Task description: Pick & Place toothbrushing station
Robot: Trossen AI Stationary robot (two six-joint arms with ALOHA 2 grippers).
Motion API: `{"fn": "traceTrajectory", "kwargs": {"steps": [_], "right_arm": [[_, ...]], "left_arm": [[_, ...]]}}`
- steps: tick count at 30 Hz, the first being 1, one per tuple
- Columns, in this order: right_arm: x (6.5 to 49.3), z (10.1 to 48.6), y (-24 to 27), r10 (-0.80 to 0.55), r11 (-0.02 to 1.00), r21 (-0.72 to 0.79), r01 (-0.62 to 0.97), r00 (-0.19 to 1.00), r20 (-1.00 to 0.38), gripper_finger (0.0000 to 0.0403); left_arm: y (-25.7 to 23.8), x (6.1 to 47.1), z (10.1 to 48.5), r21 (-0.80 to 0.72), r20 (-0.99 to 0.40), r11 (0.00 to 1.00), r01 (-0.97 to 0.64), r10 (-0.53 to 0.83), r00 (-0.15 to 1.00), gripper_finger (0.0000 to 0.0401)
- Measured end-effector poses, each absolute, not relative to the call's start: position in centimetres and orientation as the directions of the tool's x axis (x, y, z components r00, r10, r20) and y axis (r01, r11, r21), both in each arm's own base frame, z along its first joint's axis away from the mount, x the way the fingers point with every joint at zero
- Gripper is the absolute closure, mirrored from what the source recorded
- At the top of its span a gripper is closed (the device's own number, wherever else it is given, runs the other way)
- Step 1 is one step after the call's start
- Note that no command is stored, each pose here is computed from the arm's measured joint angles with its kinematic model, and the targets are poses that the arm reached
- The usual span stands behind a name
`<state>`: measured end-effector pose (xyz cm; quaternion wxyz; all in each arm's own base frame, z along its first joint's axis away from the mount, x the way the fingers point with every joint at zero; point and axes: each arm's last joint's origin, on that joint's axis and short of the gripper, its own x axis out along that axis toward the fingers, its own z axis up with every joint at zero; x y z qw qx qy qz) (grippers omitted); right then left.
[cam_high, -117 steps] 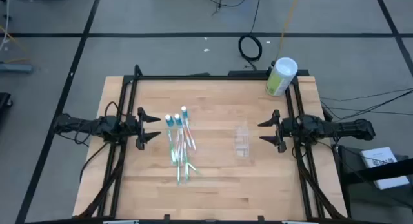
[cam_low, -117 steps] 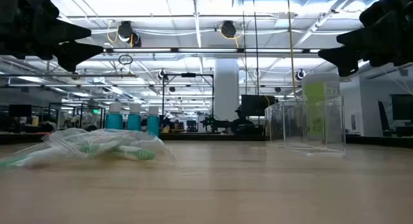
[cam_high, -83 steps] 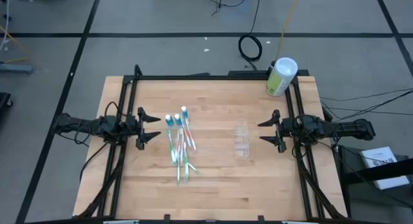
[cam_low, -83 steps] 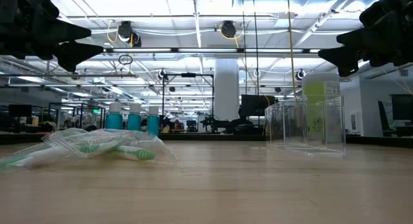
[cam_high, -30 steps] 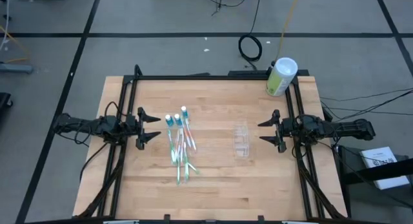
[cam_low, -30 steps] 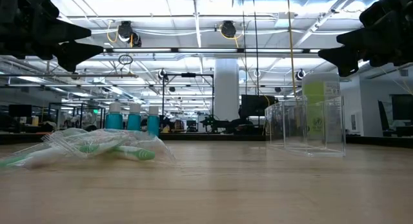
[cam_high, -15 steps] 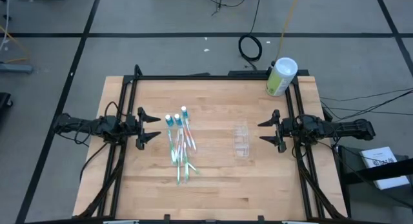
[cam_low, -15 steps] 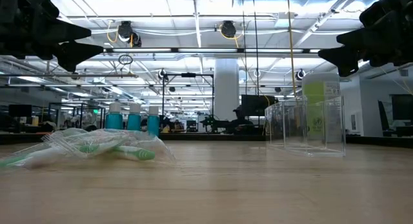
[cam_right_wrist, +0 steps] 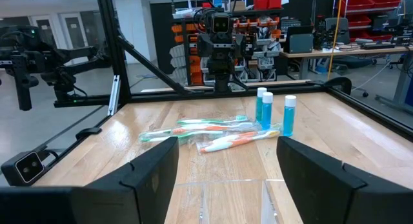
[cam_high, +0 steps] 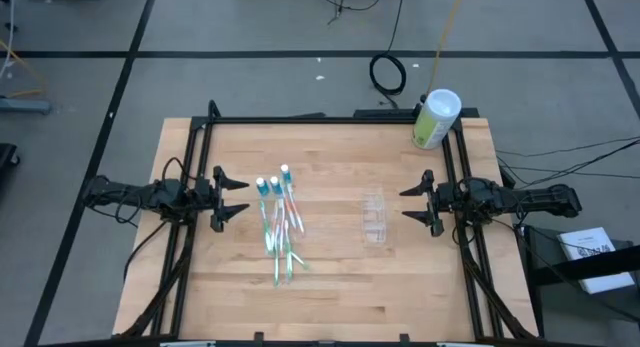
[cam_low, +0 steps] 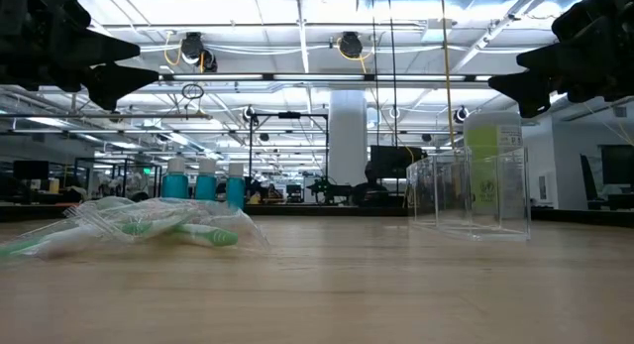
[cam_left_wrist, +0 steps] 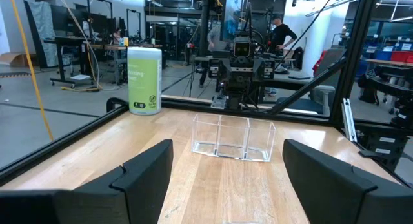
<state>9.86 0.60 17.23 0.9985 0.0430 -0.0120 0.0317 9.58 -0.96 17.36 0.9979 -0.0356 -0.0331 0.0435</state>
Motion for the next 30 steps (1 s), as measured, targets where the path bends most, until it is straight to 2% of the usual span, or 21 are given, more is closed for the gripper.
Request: {"fn": "traceTrajectory", "kwargs": {"steps": [16, 26, 30], "right_arm": [[9.86, 17.24, 0.61, 0.062, 0.993, 0.101, -0.065, 0.998, 0.027, 0.0149], [9.86, 17.41, 0.61, 0.062, 0.908, 0.412, -0.075, 0.997, 0.045, 0.0149], [9.83, 17.73, 0.6, 0.061, 0.894, 0.44, -0.089, 0.995, 0.078, 0.0149]], "left_arm": [[-0.96, 9.57, 17.37, -0.068, 0.064, 0.994, -0.084, 0.089, 0.994, 0.0102], [-0.96, 9.57, 17.4, -0.048, 0.068, 0.995, -0.086, 0.089, 0.994, 0.0102], [-0.96, 9.57, 17.42, -0.05, 0.072, 0.995, -0.086, 0.089, 0.993, 0.0102]]}}
